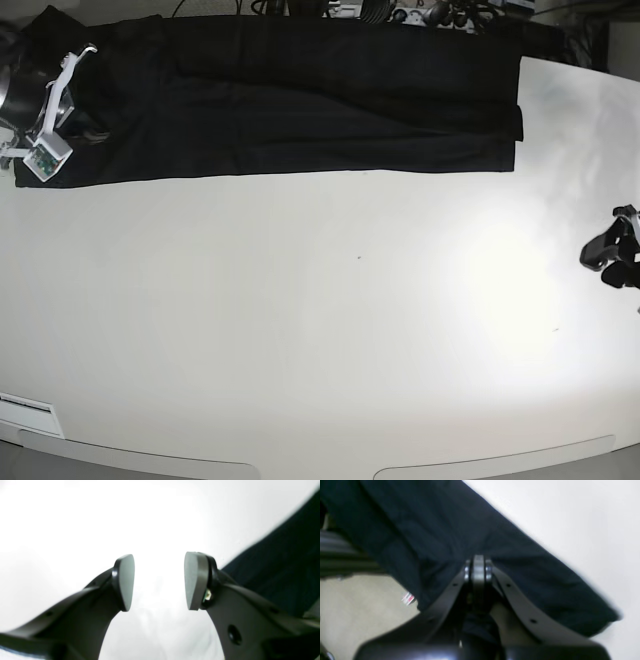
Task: Fold the T-shirt properly
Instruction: 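Drag the folded strip with the right gripper along the table, then grasp the strip's end with the left gripper and fold it inward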
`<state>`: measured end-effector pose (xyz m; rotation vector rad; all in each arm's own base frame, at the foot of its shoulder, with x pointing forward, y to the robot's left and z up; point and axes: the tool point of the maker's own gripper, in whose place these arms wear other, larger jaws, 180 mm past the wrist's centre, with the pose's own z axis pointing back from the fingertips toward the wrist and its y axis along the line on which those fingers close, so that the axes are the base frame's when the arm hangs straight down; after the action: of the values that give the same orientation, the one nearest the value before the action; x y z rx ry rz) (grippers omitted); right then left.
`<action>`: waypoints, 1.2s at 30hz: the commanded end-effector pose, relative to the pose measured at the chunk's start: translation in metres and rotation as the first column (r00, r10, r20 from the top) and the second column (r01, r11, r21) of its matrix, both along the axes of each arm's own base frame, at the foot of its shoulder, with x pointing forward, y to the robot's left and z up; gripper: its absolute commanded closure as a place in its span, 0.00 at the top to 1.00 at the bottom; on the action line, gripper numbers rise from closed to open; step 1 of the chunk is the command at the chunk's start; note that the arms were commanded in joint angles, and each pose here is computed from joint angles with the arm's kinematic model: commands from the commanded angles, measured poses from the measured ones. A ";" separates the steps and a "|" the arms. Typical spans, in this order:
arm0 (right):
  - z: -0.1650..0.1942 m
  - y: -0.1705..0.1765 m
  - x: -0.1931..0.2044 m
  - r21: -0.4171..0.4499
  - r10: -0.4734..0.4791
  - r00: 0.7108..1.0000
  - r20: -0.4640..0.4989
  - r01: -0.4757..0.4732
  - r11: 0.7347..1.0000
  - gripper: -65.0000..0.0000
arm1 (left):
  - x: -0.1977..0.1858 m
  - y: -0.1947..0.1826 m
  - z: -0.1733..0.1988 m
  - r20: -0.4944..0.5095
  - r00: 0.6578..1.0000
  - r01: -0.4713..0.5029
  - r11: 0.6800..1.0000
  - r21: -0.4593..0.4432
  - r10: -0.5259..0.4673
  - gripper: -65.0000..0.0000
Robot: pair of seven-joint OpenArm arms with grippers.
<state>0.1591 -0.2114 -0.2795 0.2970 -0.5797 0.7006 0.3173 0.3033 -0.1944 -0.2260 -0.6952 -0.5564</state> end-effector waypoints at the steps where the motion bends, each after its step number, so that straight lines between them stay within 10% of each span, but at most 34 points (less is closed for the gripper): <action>1: -0.002 -0.004 0.008 0.031 -0.047 0.999 0.028 0.046 0.998 0.00 | 0.005 0.002 0.016 0.045 0.999 0.000 1.000 0.001 -0.001 0.51; 8: -0.094 -0.032 -0.006 -0.042 -0.160 0.977 -0.142 0.156 0.987 0.00 | -0.008 -0.004 -0.010 -0.024 1.000 0.004 1.000 -0.026 -0.005 0.51; 16: -0.131 -0.017 0.025 -0.229 -0.001 0.992 -0.123 -0.028 0.973 0.00 | -0.009 -0.012 -0.020 -0.032 0.999 0.003 0.999 -0.053 -0.004 0.51; 25: -0.110 -0.057 0.085 -0.329 -0.280 0.954 0.110 0.301 0.895 0.00 | -0.009 -0.009 -0.022 -0.032 0.999 -0.001 0.999 -0.039 0.000 0.51; 28: -0.117 -0.079 0.083 -0.346 -0.420 0.900 0.118 0.434 0.832 0.00 | -0.008 -0.009 -0.021 -0.032 0.999 -0.002 0.999 -0.040 0.000 0.51; 32: -0.132 -0.117 0.071 -0.437 -0.608 0.775 0.171 0.613 0.658 0.00 | -0.008 -0.009 -0.022 -0.035 0.999 -0.013 0.999 -0.045 0.011 0.51; 36: -0.129 -0.116 0.083 -0.374 -0.718 0.665 0.207 0.732 0.569 0.00 | -0.009 -0.015 -0.028 -0.042 0.999 -0.012 0.997 -0.070 0.009 0.51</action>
<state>0.2469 -0.3302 -0.4037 -0.4074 -0.5317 -0.0074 0.3025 0.2844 -0.2374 -0.3151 -0.6382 -0.5092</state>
